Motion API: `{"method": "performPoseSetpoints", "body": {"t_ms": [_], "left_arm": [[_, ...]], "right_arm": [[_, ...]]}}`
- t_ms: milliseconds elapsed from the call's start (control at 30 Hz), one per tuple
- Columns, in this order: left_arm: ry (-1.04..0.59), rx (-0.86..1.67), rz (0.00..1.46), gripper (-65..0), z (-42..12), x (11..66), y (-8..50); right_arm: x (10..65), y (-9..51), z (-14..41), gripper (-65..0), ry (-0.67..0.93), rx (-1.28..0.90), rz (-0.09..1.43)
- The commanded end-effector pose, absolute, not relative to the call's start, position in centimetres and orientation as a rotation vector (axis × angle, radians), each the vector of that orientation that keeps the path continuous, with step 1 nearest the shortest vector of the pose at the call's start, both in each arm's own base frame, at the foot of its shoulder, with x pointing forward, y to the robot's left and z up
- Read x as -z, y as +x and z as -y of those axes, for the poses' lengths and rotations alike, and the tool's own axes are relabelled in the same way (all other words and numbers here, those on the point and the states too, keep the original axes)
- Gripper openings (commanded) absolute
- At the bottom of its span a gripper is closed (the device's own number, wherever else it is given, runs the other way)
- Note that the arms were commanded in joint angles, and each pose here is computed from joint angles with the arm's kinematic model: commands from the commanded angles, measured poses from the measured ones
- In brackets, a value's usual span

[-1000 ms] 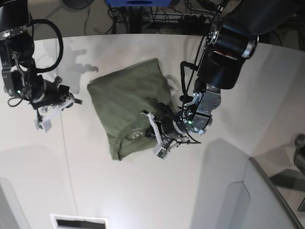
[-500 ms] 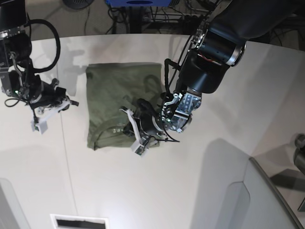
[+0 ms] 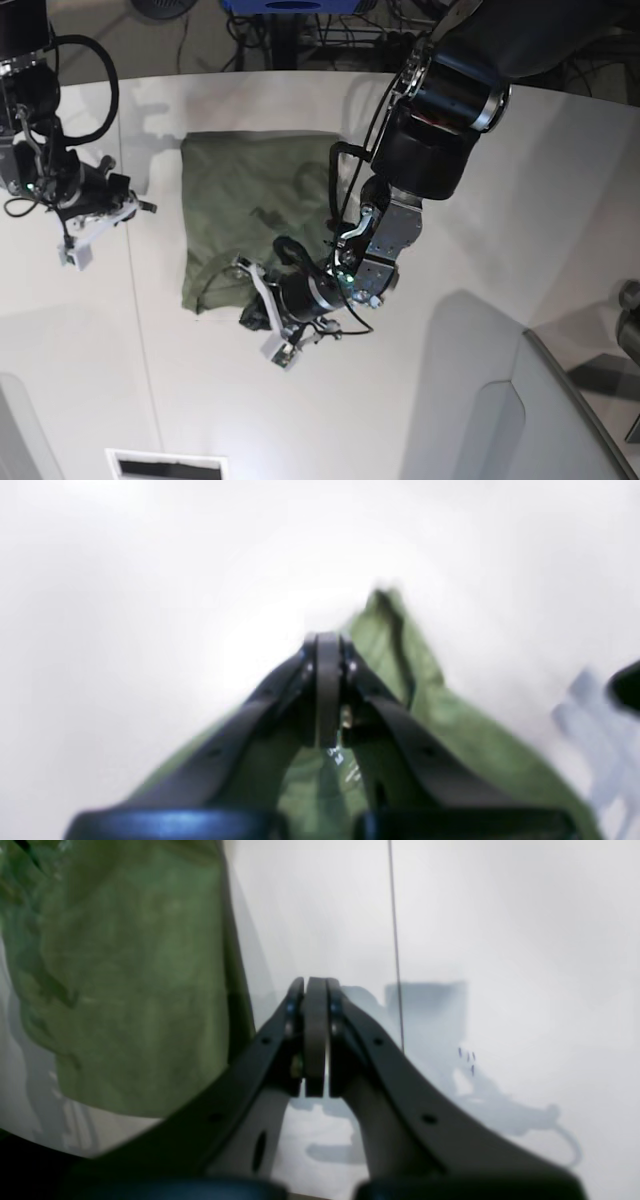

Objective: Layout the t-shirt on the table in an organized manner, then fold the t-shirt properly
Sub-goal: 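Square the folded shirt's edges with both grippers and release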

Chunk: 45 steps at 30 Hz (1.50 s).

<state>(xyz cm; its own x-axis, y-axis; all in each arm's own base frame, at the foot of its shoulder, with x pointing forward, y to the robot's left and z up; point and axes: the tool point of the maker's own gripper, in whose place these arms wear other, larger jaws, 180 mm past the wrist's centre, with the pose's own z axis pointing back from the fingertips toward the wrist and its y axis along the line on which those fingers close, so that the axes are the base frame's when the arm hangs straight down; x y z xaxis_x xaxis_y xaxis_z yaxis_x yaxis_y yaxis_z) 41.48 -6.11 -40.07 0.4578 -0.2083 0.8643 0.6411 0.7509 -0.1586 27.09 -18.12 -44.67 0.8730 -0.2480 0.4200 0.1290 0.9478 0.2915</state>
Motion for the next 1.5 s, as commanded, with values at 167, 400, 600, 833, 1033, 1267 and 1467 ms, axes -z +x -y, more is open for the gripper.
{"method": "performPoseSetpoints", "body": {"t_ms": [167, 400, 600, 833, 1033, 1267, 1467], "left_arm": [[-0.444, 0.560, 1.039, -65.0, 2.7, 36.7, 38.2], [-0.497, 0.510, 0.926, -65.0, 2.5, 41.3, 28.8], [-0.516, 0.475, 0.880, -65.0, 1.5, 44.0, 25.3], [-0.475, 0.474, 0.777, -65.0, -0.8, 47.7, 24.2], [-0.458, 0.470, 0.766, -65.0, -1.7, 48.2, 24.4], [-0.459, 0.495, 0.863, -65.0, -1.1, 44.8, 25.9], [-0.434, 0.551, 0.919, -65.0, -2.2, 42.3, 24.0]], "right_arm": [[43.4, 27.4, 17.2, -65.0, 0.229, 0.103, 0.525], [43.8, 25.4, 10.1, -65.0, 0.212, -0.159, 0.522], [45.5, 24.0, 7.1, -65.0, 0.222, -0.188, 0.485], [47.5, 23.4, 8.2, -65.0, 0.176, -0.175, 0.450], [50.2, 22.7, 10.0, -65.0, 0.134, -0.148, 0.439], [46.0, 24.1, 9.1, -65.0, 0.166, -0.180, 0.562], [41.7, 24.2, 12.8, -65.0, 0.128, -0.067, 0.682]]}}
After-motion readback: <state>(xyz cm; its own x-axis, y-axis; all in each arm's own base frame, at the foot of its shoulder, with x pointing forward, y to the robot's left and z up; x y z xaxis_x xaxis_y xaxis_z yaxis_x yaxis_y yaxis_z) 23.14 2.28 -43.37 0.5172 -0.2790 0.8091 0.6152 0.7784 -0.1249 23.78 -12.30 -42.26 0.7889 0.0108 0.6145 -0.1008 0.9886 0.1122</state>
